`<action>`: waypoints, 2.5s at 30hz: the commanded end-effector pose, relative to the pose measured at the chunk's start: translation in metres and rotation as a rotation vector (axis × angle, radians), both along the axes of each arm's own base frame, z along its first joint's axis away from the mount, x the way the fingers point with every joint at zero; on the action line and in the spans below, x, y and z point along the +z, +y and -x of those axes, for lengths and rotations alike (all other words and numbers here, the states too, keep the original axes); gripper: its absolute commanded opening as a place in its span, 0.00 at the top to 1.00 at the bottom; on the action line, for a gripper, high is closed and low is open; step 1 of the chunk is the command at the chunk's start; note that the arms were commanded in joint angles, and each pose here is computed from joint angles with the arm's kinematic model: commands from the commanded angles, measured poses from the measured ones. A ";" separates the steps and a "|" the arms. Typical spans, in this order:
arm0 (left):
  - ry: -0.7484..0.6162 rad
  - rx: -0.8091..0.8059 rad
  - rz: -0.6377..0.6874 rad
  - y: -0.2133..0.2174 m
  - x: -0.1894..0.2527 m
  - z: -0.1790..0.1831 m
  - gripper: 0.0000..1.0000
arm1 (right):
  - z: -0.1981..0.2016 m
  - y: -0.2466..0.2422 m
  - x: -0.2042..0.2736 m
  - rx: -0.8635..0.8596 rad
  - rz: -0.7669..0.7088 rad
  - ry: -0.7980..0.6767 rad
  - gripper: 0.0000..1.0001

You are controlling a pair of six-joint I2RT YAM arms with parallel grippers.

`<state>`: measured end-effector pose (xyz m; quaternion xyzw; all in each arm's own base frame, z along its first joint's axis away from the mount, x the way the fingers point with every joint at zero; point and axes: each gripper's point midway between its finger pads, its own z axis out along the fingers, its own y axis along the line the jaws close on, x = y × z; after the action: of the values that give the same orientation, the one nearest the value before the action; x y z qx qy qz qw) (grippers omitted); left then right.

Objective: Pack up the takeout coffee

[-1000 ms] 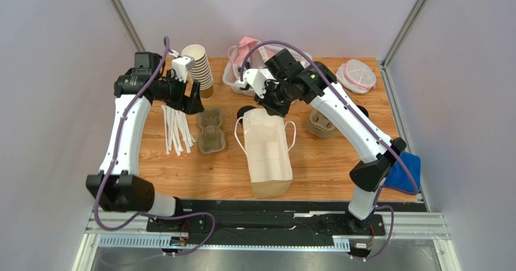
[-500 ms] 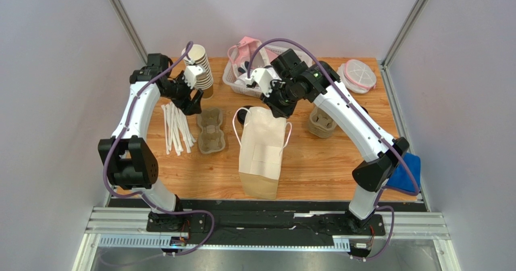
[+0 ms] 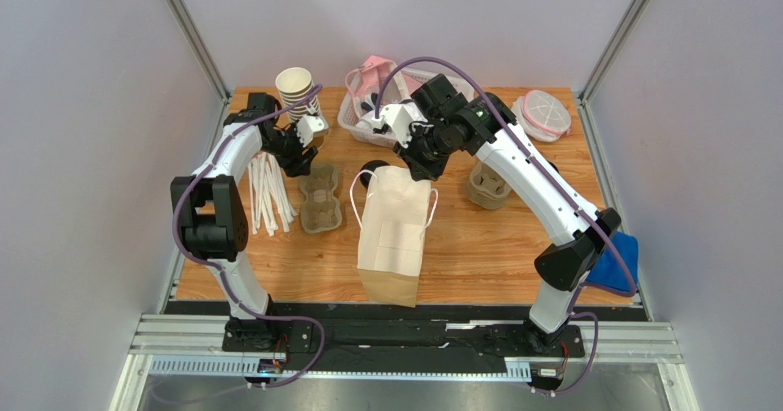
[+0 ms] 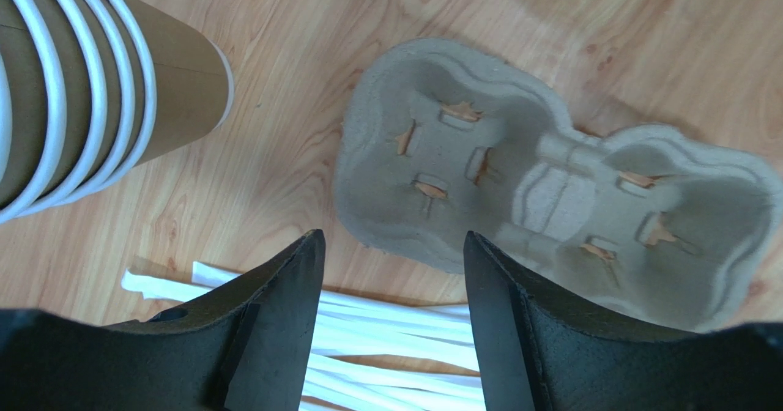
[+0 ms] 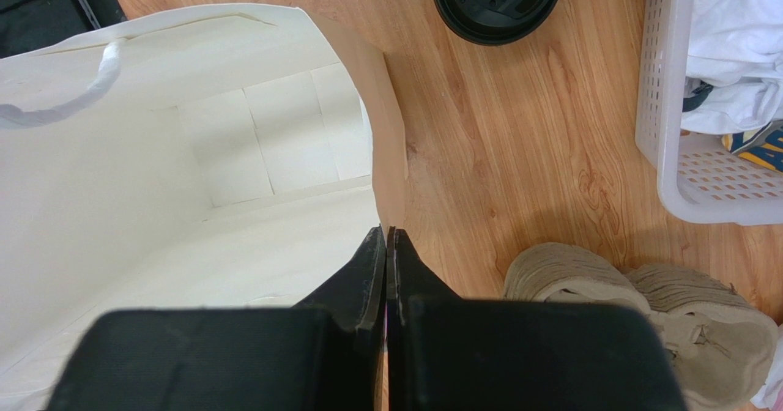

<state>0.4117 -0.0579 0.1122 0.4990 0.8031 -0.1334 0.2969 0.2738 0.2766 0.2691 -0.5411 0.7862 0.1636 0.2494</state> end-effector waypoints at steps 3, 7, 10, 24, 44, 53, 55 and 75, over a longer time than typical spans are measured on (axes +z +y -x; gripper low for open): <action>-0.147 -0.091 -0.032 -0.012 0.010 -0.036 0.36 | 0.030 -0.020 0.014 0.009 0.017 0.052 1.00; -0.138 -0.105 -0.051 -0.014 -0.001 -0.044 0.37 | 0.031 -0.020 0.013 0.010 0.020 0.053 1.00; -0.127 -0.115 -0.058 -0.017 -0.009 -0.048 0.39 | 0.032 -0.021 0.013 0.010 0.020 0.056 1.00; -0.036 -0.113 -0.095 -0.015 -0.046 -0.044 0.48 | 0.037 -0.021 0.024 0.015 -0.009 0.043 1.00; 0.047 -0.121 -0.074 -0.022 -0.055 -0.030 0.56 | 0.043 -0.027 0.030 0.023 -0.018 0.032 1.00; 0.013 -0.169 0.018 -0.037 -0.005 -0.004 0.81 | 0.043 -0.029 0.031 0.022 -0.018 0.025 1.00; 0.013 -0.161 0.044 -0.041 0.009 0.004 0.91 | 0.045 -0.031 0.032 0.025 -0.015 0.019 1.00; -0.665 -0.039 0.226 -0.045 0.327 0.121 1.00 | 0.062 -0.062 0.038 0.056 0.016 -0.071 1.00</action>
<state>0.3321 -0.0898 0.3618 0.5103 0.6901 -0.0484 0.5109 0.2356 0.2404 0.3108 -0.5549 0.7569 0.1610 0.3053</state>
